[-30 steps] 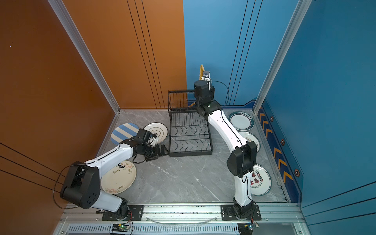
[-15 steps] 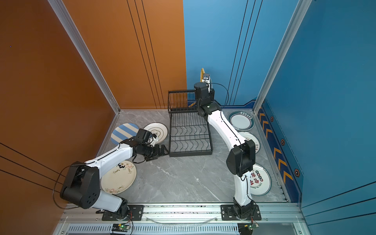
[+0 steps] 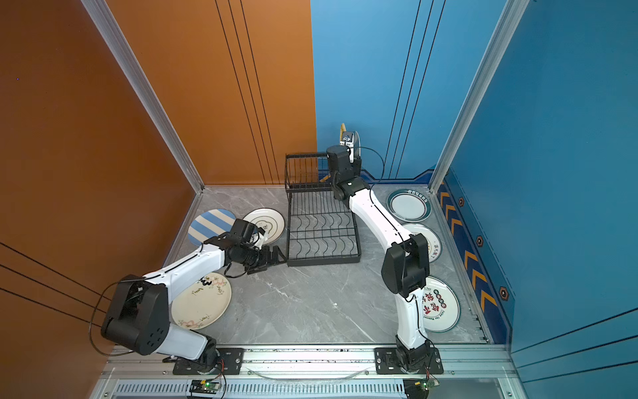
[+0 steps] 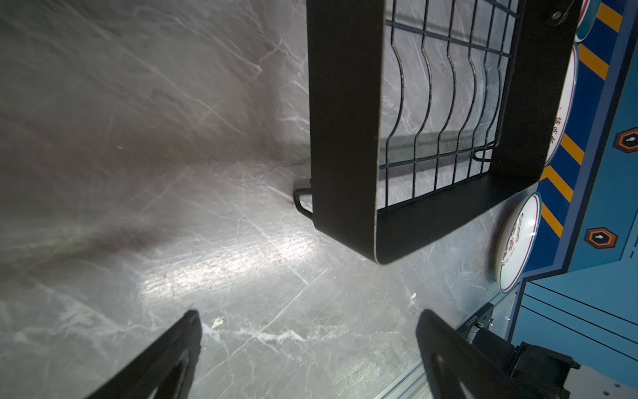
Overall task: Load plates into a dish rack
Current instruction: Place the plate on the dish rack.
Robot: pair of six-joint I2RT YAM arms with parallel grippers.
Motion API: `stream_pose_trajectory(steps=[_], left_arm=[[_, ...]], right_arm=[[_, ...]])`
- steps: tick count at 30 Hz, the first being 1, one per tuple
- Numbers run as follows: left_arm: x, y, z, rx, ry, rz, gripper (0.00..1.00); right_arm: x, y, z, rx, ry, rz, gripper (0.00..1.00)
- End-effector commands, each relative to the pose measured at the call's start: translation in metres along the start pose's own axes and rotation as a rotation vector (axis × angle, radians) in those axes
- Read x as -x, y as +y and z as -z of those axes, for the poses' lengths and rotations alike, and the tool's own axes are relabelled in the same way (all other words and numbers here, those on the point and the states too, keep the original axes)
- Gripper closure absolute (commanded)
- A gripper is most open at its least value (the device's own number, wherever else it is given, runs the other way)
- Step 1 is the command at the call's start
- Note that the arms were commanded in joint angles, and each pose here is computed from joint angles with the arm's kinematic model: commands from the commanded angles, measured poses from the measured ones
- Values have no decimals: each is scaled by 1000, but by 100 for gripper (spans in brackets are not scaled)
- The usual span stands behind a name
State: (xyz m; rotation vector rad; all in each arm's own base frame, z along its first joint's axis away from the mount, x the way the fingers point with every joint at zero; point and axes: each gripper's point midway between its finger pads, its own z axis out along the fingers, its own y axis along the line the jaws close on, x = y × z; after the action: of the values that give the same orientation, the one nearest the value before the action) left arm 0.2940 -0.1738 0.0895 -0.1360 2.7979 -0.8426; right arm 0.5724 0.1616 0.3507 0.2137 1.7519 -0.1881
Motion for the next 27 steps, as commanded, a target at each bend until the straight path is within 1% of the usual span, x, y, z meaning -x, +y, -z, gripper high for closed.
stream_pose_trajectory(steps=[1,3,5,15,25,27], left_arm=[[-4,6,4,9,4,4,2],[-5,6,4,8,5,3,2],[-4,5,5,6,3,0,2],[-3,6,6,6,-3,0,2],[-1,10,12,23,-32,8,2],[0,12,14,32,-44,12,2]], right_arm=[[20,-9,12,-26,-50,-59,84],[21,-10,14,-26,-51,-57,76],[22,-10,16,-26,-52,-57,72],[35,-9,32,-7,-64,-60,59],[39,-11,64,27,-39,-61,41],[36,-12,72,43,-22,-68,38]])
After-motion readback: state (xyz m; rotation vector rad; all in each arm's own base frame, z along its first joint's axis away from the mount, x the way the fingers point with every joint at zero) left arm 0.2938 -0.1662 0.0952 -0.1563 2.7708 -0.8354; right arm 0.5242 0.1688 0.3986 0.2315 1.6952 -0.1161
